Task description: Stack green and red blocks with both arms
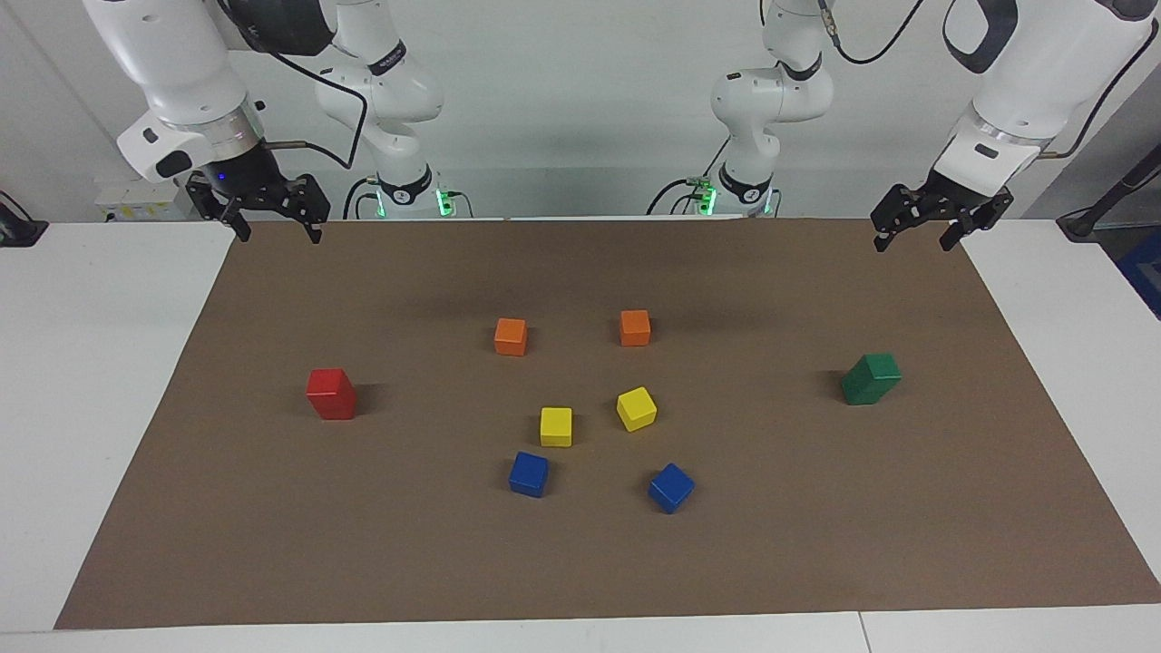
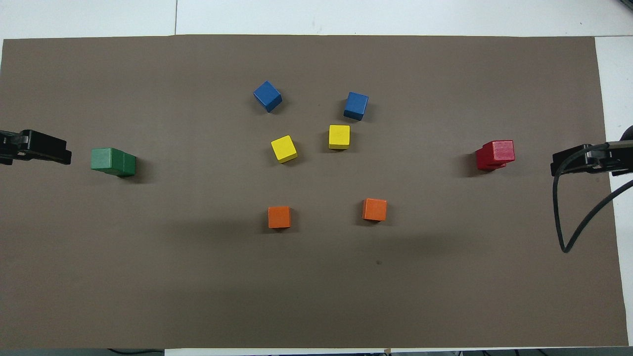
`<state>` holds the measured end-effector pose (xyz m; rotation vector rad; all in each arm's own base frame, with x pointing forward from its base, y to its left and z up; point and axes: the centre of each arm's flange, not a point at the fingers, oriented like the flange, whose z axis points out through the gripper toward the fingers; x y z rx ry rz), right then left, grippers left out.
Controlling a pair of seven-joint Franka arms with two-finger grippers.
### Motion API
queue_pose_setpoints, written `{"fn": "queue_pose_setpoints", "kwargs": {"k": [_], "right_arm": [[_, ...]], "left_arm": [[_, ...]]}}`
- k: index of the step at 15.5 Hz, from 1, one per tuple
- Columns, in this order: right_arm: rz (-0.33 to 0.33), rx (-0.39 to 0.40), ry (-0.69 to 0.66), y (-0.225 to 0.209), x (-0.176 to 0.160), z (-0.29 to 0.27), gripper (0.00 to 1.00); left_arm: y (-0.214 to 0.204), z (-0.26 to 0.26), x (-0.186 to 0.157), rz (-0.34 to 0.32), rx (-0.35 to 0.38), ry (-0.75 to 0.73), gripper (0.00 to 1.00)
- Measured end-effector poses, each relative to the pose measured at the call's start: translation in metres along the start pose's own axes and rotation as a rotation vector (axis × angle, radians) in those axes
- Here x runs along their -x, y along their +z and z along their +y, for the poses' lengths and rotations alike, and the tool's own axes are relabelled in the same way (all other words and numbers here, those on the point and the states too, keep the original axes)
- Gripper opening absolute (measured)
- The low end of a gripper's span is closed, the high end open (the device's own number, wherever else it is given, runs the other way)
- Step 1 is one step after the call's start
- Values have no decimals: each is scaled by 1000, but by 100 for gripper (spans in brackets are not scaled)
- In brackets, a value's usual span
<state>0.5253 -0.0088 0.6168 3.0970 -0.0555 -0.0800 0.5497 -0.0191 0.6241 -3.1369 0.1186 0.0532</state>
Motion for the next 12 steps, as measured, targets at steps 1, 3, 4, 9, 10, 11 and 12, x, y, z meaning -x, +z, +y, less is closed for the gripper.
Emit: {"fn": "queue_pose_setpoints", "kwargs": {"k": [1,3,4,9,10,11,12], "right_arm": [[2,0,0,0,0,0,100],[14,0,0,-2,-1,0,100],[15,0,0,-2,-2,0,100],[16,0,0,-2,-2,0,100],[16,0,0,-2,-2,0,100],[16,0,0,-2,-2,0,100],[16,0,0,-2,-2,0,100]], "left_arm": [[0,0,0,0,0,0,100],[0,0,0,0,0,0,100],[0,0,0,0,0,0,100],[0,0,0,0,0,0,100],[0,0,0,0,0,0,100],[0,0,0,0,0,0,100],[0,0,0,0,0,0,100]]}}
